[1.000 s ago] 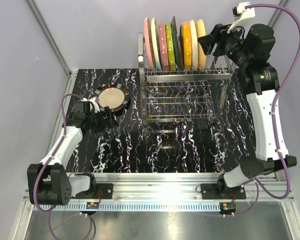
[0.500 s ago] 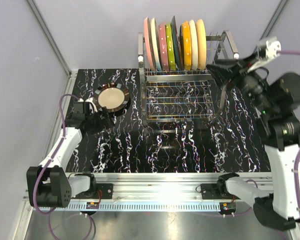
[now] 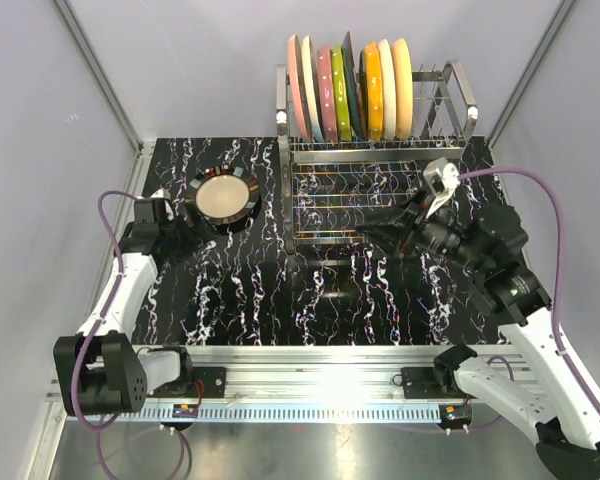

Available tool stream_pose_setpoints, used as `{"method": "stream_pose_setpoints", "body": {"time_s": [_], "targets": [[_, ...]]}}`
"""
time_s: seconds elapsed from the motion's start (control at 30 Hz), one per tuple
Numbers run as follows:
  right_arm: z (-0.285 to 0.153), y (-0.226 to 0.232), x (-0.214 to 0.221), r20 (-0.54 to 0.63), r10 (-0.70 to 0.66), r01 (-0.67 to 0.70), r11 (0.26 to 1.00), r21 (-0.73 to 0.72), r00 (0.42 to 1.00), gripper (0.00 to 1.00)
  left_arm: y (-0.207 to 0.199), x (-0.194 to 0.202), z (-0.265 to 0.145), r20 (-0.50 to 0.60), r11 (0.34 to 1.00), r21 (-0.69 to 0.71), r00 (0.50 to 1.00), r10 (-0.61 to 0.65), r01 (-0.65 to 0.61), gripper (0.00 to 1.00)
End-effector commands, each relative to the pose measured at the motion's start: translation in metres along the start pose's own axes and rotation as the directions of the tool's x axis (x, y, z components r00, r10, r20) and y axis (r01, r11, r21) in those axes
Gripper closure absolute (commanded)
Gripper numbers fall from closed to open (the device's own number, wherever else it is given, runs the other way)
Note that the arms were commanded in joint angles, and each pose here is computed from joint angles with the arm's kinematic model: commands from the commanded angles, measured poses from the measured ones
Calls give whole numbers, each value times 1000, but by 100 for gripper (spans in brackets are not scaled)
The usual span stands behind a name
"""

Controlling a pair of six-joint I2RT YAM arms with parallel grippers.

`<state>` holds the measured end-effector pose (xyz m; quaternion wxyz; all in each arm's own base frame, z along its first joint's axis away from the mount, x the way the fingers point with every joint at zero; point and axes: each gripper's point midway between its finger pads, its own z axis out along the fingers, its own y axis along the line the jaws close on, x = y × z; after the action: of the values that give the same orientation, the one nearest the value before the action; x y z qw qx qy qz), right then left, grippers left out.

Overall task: Load the plates into the dish rack
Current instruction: Grab a plate with the left arm

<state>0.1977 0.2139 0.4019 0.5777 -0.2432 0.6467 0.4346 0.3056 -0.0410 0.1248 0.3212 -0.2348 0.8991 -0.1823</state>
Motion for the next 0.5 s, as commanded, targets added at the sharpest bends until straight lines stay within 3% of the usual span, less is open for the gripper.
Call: {"method": "stream_pose_setpoints", "body": {"time_s": [0.0, 0.33, 0.47], "targets": [[-4, 18, -6, 55, -18, 20, 999, -32, 998, 53, -21, -41, 0, 95, 994, 96, 994, -61, 52, 1], [14, 23, 92, -63, 93, -96, 994, -44, 994, 52, 27, -60, 38, 114, 961, 32, 954, -278, 276, 1], [15, 31, 113, -91, 77, -82, 995, -59, 993, 49, 27, -64, 54, 107, 939, 106, 935, -338, 328, 1]]}}
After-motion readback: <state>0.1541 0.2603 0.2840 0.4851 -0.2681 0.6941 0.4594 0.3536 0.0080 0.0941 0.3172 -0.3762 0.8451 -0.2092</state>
